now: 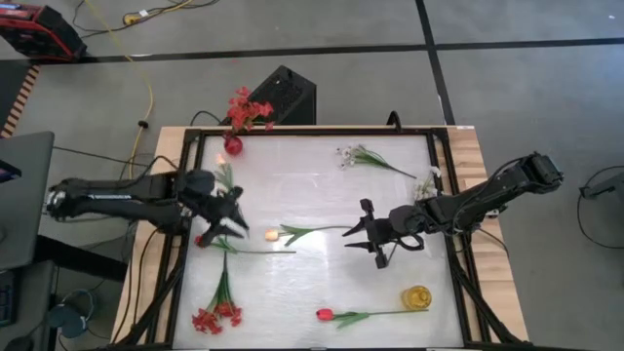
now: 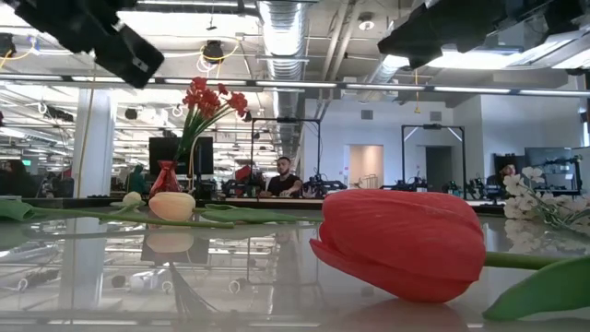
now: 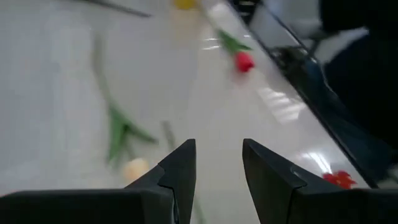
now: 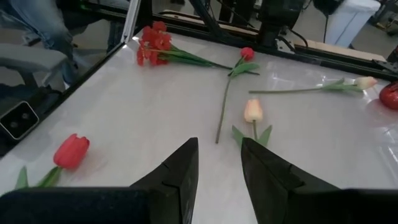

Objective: Sort flowers into vase by color
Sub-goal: Put the red flower into the transparent red vase

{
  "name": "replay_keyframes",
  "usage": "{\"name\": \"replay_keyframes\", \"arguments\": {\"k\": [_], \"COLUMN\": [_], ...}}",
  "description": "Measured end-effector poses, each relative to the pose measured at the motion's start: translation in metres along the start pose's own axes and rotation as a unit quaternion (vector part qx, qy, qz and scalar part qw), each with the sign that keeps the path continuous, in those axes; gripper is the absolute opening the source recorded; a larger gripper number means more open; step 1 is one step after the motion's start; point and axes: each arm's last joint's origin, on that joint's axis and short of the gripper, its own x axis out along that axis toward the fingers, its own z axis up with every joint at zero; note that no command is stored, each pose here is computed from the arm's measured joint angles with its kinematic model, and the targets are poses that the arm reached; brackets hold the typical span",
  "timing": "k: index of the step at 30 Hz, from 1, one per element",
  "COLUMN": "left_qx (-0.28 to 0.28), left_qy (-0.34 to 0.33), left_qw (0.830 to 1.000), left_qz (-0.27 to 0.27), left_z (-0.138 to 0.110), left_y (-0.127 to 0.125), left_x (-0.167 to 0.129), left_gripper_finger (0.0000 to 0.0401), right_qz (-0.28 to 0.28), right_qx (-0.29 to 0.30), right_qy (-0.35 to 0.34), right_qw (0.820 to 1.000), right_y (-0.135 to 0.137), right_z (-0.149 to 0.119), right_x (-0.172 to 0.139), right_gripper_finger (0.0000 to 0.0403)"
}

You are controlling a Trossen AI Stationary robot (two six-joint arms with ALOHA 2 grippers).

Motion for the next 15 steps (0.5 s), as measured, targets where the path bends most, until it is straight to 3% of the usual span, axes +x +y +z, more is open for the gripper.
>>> {"name": "replay_keyframes", "arguments": {"k": [5,15], "left_qx": [0.036,0.116], "left_qy": [0.032,0.131], "left_qw": [0.999,0.982], "left_qz": [0.000,-0.065], "left_z": [0.000,-0.018], "left_y": [-0.021,-0.053], "left_x": [0.020,0.057], "left_gripper_finger": [0.0119,0.0119], "right_qz": [0.009,0.034], "right_qx": [0.000,0.012], "right_qy": [-0.015,-0.048], "right_qw": [1.000,0.998], "right_y": [0.005,0.021], "right_z": [0.003,0.009], "right_x": [-0.001,-0.001], "right_gripper_finger": [0.0147,0.0147]}}
